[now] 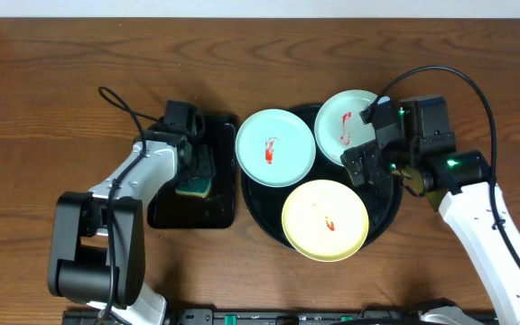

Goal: Clean dirty plates on tray and stack at the side
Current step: 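Grasp the green sponge with the left gripper and lift it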

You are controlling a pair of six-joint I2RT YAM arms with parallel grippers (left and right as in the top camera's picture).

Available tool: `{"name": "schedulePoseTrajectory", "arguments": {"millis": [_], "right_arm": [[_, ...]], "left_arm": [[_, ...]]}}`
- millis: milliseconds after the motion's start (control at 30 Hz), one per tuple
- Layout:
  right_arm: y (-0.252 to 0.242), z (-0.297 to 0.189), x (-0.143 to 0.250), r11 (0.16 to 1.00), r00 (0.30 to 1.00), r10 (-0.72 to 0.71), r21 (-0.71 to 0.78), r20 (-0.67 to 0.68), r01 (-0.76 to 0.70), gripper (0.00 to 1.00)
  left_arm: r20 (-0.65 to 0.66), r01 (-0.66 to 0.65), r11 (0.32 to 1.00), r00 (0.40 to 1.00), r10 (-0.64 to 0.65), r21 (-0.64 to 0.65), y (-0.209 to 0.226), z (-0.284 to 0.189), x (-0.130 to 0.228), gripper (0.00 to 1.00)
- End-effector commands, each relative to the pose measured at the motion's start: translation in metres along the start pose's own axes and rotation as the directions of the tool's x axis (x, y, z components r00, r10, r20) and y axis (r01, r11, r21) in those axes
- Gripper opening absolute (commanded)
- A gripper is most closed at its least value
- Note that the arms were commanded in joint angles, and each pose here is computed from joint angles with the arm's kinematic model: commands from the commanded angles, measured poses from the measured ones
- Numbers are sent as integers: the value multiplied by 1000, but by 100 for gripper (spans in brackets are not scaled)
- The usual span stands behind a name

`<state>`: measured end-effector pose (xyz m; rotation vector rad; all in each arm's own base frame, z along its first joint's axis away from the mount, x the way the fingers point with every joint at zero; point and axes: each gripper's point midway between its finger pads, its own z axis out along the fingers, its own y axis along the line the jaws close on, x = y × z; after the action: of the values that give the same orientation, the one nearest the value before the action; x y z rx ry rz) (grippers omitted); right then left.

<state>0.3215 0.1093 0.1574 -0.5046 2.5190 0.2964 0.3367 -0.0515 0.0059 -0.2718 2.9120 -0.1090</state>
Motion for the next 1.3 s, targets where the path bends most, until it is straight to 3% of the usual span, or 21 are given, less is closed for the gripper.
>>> {"name": "schedulePoseTrajectory", "arguments": {"millis": [0,367,1033,1133,1267], "right_arm": [[5,-2,-6,1000,1000,10,-18,11,-10,99],[5,-2,-6,1000,1000,10,-18,12,-10,99],[5,-2,-4,1000,1000,12,-18,4,-12,98],[5,-2,-4,1000,1000,12,-18,4,-12,98],[5,-2,-3,1000,1000,12,-18,3,-12,98]], "left_arm": [[13,-3,1000,1000,2,12,-4,-3,-2,66],[125,-1,1000,992,4,-28,3,-36,-19,71],[3,-26,998,1000,26,-58,1,-2,8,68],[-18,-26,998,1000,25,-65,3,4,11,63],[-13,-26,998,1000,25,-63,2,5,10,47]]}}
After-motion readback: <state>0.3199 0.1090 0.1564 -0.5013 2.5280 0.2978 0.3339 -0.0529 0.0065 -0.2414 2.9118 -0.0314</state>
